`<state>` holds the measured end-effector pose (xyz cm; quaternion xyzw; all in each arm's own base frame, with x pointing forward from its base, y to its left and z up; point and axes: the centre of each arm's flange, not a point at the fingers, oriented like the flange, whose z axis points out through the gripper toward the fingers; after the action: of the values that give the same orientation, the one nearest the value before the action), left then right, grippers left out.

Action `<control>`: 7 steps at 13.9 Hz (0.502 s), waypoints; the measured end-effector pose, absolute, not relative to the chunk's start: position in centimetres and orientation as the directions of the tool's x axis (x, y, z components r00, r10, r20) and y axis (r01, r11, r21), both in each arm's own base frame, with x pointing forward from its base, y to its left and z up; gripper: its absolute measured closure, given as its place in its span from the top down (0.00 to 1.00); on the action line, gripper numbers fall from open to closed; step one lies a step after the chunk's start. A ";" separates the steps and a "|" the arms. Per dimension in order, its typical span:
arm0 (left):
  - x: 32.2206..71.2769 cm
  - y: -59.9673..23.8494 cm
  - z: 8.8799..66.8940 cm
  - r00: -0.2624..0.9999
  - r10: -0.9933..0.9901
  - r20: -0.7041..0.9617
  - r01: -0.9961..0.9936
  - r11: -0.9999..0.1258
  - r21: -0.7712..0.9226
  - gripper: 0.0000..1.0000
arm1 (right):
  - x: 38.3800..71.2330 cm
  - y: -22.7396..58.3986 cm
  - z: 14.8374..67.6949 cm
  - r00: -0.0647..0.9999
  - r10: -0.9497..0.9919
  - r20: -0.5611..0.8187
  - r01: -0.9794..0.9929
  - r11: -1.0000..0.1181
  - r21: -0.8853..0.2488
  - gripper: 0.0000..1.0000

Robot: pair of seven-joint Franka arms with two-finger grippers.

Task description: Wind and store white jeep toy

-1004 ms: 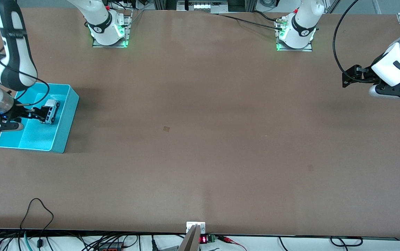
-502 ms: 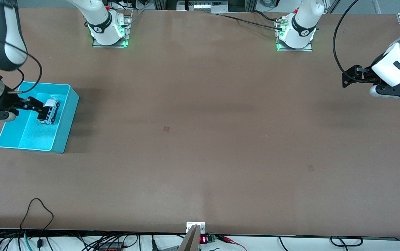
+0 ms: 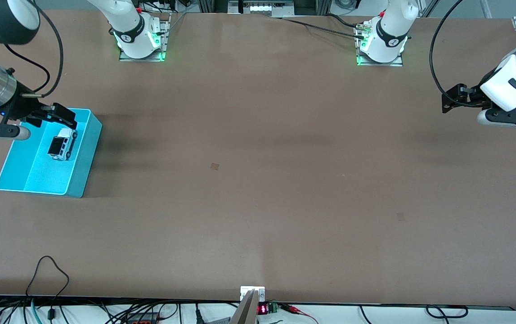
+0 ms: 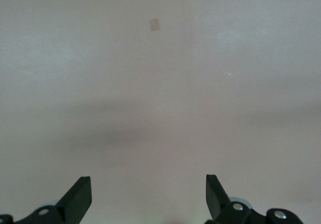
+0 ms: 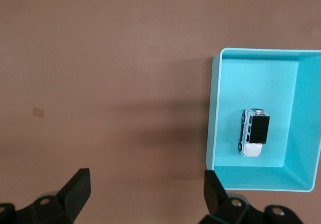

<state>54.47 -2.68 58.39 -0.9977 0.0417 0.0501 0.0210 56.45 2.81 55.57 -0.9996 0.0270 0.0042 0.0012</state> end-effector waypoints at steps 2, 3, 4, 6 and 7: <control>54.5 -2.7 58.6 0.992 -0.081 -0.098 -0.085 -0.996 -0.038 1.00 | 56.3 3.3 57.7 0.999 -0.046 0.010 -0.046 -0.999 -0.004 1.00; 54.5 -2.7 58.6 0.992 -0.082 -0.098 -0.086 -0.996 -0.038 1.00 | 56.0 3.6 58.9 0.999 -0.039 0.008 -0.039 -0.999 -0.004 1.00; 54.5 -2.8 58.6 0.992 -0.082 -0.098 -0.086 -0.996 -0.038 1.00 | 55.8 4.2 60.1 1.000 -0.028 0.011 -0.028 -1.000 -0.005 1.00; 54.5 -2.8 58.6 0.992 -0.083 -0.099 -0.087 -0.995 -0.038 1.00 | 55.4 5.4 62.2 1.000 -0.006 0.027 -0.006 -1.000 -0.006 1.00; 54.5 -2.9 58.6 0.992 -0.084 -0.098 -0.088 -0.995 -0.038 1.00 | 55.3 5.6 62.7 0.999 -0.001 0.035 -0.001 -1.000 -0.007 1.00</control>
<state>54.47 -2.86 58.59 -0.9977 0.0431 0.0484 0.0211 55.28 5.63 62.68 -0.9998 0.0005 -0.0173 0.0036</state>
